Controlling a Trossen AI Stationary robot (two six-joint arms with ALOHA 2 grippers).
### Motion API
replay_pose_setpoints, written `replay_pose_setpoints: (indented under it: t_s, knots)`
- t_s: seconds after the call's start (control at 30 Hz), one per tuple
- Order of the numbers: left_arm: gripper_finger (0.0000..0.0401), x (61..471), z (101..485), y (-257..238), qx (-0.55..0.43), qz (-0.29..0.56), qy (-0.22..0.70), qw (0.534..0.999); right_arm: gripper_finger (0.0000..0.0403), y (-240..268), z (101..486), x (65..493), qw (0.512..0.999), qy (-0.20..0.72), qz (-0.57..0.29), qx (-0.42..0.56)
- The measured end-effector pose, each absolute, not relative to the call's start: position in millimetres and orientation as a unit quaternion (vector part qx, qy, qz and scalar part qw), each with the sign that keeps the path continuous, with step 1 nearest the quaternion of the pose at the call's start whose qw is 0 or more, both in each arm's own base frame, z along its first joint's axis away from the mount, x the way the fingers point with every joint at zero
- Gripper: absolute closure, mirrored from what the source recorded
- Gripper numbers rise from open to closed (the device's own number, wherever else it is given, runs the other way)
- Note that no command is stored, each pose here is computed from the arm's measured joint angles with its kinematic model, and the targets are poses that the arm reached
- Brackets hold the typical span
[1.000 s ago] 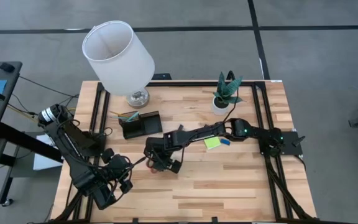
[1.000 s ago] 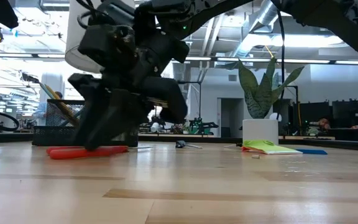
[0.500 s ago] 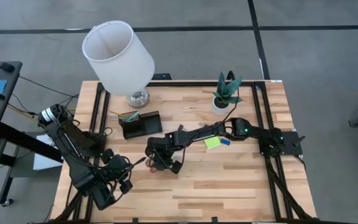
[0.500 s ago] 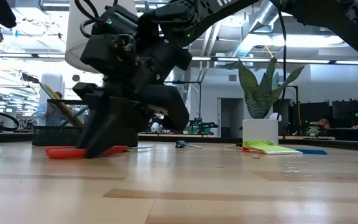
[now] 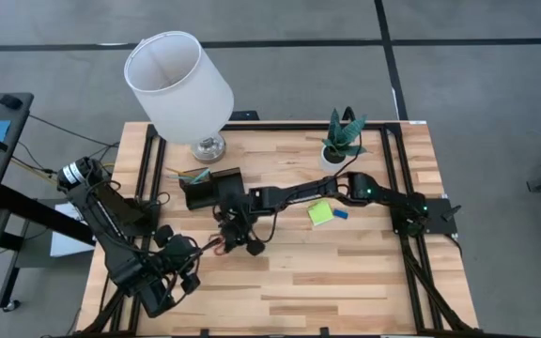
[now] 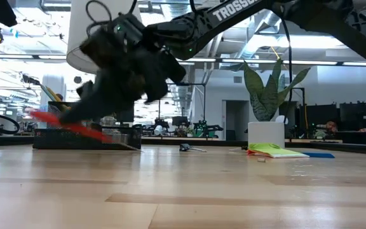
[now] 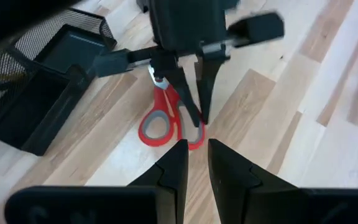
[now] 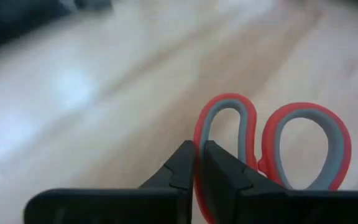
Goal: Pick and place office supplies into organizer
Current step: Put the red scissors into the black desk organizer
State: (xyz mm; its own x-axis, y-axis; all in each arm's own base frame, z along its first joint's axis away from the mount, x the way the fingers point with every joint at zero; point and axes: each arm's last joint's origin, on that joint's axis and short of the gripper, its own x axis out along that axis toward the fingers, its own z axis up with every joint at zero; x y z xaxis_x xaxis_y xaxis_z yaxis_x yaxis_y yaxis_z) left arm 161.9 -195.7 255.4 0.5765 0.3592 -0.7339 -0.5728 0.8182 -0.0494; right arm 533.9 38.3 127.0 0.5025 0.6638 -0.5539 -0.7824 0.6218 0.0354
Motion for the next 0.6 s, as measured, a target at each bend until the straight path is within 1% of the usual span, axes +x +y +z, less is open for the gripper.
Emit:
replay_pose_setpoints:
  t_s: [0.17,0.27,0.37,0.43,0.5,0.6]
  knots:
    - [0.0347,156.1,255.6,-200.1,-0.116,0.246,0.378,0.885,0.0400,38.0,147.8,541.2,0.866,0.193,0.459,-0.049]
    - [0.0347,147.8,257.7,-205.1,-0.094,0.237,0.335,0.907,0.0402,36.8,165.7,543.4,0.865,0.152,0.477,-0.032]
    - [0.0347,134.6,260.2,-211.5,-0.045,0.212,0.293,0.931,0.0402,37.4,180.9,542.7,0.856,0.118,0.503,-0.020]
    - [0.0347,126.4,262.0,-214.7,-0.022,0.200,0.261,0.944,0.0403,38.5,191.5,543.9,0.862,0.094,0.498,-0.032]
    - [0.0347,120.3,263.1,-218.0,-0.022,0.190,0.239,0.952,0.0403,38.2,201.4,542.4,0.863,0.085,0.496,-0.036]
    - [0.0347,117.0,258.5,-224.4,-0.060,0.180,0.245,0.951,0.0402,38.1,208.8,540.7,0.864,0.082,0.495,-0.038]
